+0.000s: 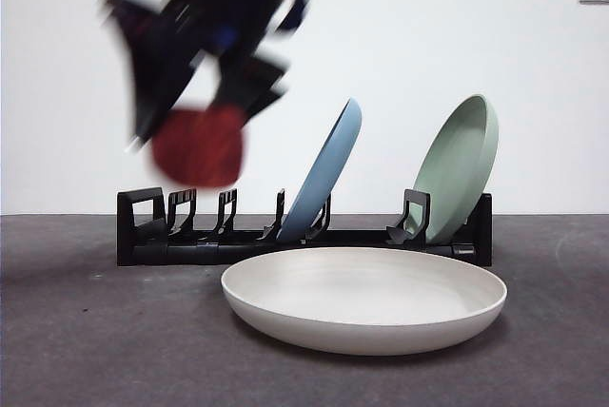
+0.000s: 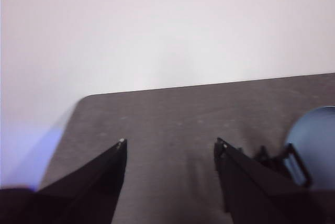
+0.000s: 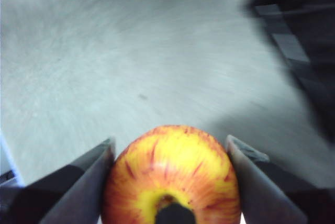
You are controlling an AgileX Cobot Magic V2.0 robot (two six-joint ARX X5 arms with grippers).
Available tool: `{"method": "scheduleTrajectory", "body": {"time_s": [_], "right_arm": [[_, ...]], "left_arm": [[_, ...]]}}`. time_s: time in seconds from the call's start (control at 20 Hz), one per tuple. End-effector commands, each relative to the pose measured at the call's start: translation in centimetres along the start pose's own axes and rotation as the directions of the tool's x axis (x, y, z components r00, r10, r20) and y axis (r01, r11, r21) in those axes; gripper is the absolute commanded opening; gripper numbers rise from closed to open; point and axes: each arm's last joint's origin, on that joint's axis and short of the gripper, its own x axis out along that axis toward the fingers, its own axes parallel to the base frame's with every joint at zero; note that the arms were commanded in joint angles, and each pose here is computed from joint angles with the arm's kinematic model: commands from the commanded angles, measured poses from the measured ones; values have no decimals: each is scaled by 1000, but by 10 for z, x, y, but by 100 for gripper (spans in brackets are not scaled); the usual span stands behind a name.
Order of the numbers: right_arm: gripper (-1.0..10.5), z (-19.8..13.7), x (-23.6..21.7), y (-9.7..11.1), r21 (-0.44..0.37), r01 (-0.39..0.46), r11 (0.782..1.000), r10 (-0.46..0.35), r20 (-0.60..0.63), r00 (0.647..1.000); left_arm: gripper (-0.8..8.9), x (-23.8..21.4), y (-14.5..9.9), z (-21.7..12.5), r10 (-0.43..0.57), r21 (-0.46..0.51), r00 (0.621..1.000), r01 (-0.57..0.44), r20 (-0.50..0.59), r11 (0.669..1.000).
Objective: Take the yellow plate from the plate rack,put the plate on the table,take the apple from the table,put the apple in the plate
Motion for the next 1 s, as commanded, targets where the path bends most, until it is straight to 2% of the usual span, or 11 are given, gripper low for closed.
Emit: {"method": "scheduleTrajectory", "body": {"time_s": [0.05,0.25,0.5,0.65,0.8,1.0], "right_arm": [[-12,-8,-34,-11,35,21,999,-20,-21,1000],[-12,-30,-99,-32,136,70,988,-65,-41,997],[-13,-59,-150,-50,306,128,943,-109,-80,991],[-13,-67,-150,-60,360,148,921,-114,-114,987],[-13,-74,-128,-64,392,152,907,-122,-99,988],[-13,-88,-81,-62,403,141,904,-124,-70,990]], "left_arm": [[282,14,-4,2,-54,-5,998,54,-10,999],[282,42,-13,5,-153,-5,987,152,-40,988],[282,68,-23,8,-278,-14,959,278,-54,961],[282,75,-28,8,-308,-12,950,308,-59,951],[282,76,-30,9,-317,-8,947,317,-56,948],[282,76,-30,9,-317,-9,947,317,-57,948]]}}
